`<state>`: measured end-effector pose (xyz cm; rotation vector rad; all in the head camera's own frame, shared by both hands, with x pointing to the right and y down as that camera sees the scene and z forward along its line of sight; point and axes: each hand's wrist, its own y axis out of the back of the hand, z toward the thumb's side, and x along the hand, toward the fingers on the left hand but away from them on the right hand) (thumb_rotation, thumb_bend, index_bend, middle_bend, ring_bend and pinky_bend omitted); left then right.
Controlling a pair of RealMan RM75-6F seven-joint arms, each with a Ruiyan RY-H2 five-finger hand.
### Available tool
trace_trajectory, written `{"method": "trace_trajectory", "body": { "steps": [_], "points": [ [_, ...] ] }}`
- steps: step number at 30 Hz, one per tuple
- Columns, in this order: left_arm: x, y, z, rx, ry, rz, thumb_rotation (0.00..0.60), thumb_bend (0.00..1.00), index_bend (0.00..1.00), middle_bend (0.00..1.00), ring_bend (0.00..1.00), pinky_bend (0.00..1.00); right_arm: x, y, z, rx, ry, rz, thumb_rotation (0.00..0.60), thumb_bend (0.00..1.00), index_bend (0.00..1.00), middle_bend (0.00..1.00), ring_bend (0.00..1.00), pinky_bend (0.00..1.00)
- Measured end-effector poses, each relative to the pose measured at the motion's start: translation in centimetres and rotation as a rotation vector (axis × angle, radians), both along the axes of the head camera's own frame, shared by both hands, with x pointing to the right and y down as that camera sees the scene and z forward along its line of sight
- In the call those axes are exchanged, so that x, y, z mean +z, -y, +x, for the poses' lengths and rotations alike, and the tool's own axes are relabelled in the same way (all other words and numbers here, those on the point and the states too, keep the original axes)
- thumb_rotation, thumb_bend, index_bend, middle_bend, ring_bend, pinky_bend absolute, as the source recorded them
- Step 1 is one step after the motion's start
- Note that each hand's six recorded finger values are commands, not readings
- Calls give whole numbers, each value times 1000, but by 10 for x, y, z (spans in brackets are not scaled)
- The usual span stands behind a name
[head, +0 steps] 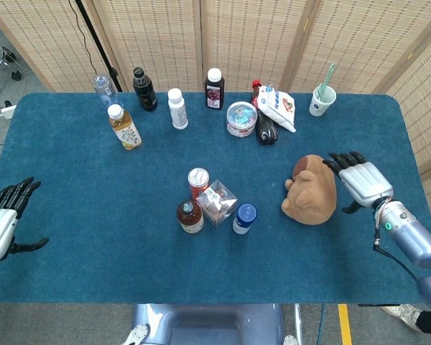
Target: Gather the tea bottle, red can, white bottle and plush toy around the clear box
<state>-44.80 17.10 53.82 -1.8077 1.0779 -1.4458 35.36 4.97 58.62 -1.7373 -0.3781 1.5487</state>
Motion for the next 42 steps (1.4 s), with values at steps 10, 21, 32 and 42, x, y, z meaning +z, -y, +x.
{"method": "trace_trajectory", "body": {
  "steps": [10,21,32,42],
  "points": [
    [12,5,6,-4,35,-28,600,114,0,0,0,0,27,-1,-4,-165,-17,9,600,0,0,0,0,0],
    [18,7,8,-11,49,-34,600,114,0,0,0,0,54,-4,-26,-237,60,-11,600,7,8,0,0,2],
    [19,8,8,-16,51,-37,600,114,0,0,0,0,67,1,-43,-264,176,63,600,916,626,514,524,635],
    [17,7,7,-14,43,-38,600,114,0,0,0,0,47,19,-66,-252,319,147,600,917,628,515,527,640]
  ]
}}
